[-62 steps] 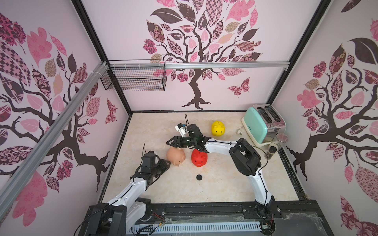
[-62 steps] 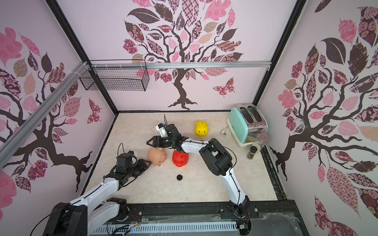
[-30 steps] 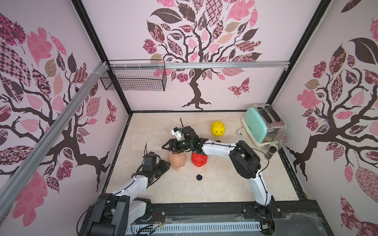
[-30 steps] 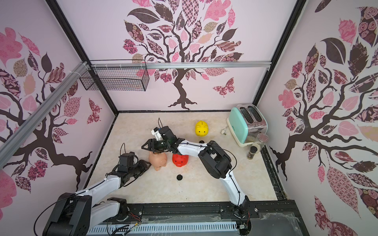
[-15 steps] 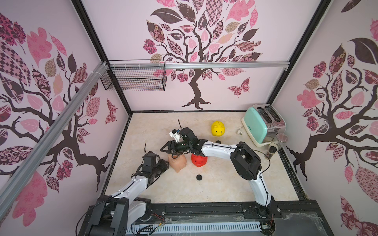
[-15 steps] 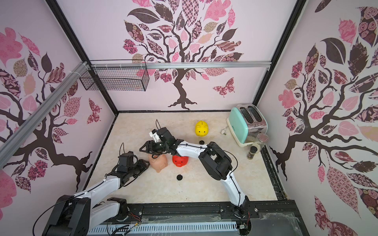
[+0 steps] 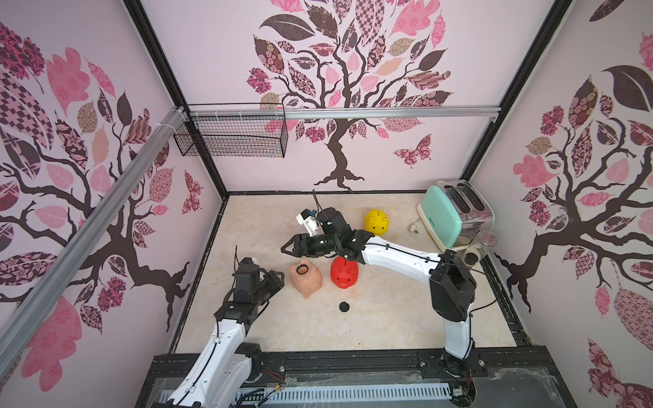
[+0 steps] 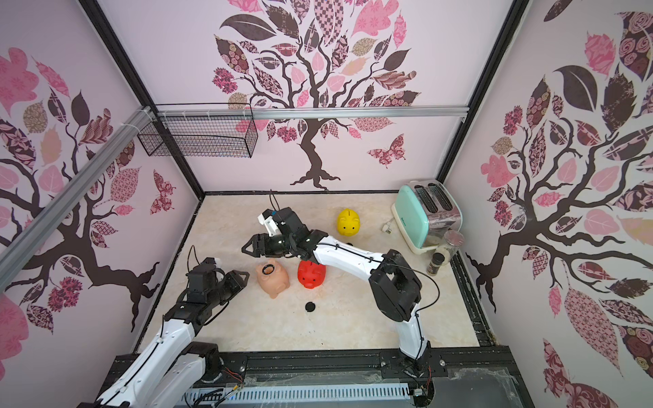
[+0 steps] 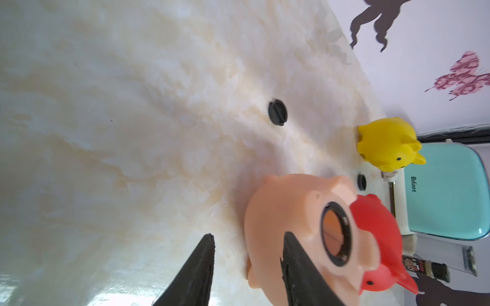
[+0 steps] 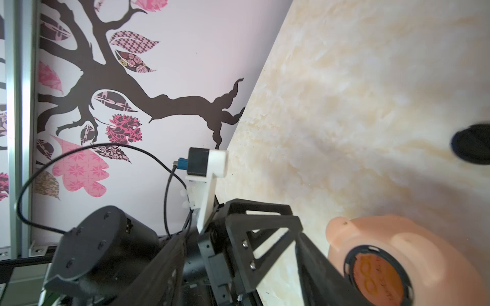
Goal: Close piggy banks
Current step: Turn over the piggy bank at the center of the board, then adjust the piggy bank at the center of the board.
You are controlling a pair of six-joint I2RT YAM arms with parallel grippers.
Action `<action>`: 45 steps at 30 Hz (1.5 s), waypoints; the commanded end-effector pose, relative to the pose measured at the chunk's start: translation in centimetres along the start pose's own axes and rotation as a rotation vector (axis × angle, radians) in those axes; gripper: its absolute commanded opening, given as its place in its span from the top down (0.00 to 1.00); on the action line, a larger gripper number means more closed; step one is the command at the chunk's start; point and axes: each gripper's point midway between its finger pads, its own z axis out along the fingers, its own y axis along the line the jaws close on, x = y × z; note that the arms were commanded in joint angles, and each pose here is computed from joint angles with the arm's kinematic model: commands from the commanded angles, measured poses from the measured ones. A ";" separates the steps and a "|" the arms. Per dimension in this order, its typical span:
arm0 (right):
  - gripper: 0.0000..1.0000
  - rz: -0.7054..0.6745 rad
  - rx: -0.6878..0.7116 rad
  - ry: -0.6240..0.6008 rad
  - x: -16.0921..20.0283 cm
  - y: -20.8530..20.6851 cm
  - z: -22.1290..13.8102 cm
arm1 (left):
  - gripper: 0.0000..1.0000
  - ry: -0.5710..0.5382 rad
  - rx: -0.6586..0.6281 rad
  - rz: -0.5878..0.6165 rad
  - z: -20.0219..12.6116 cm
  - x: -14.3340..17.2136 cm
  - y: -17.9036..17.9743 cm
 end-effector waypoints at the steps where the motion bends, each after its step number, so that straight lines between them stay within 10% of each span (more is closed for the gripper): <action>1: 0.32 -0.137 0.121 -0.033 -0.4 1.1 -4.4 | 0.53 -0.032 0.005 0.033 -2.5 -2.3 -1.8; 8: 0.37 -0.177 0.317 0.028 4.3 -2.9 -9.4 | 0.50 0.010 0.081 0.098 -4.1 -6.7 -6.8; 21: 0.46 -0.050 0.330 0.273 15.6 -8.6 -7.8 | 0.55 0.381 0.107 0.277 4.7 -6.5 -12.5; 45: 0.55 -0.009 0.381 0.251 17.3 -10.0 -2.5 | 0.60 0.689 0.033 0.319 11.9 -2.5 -10.6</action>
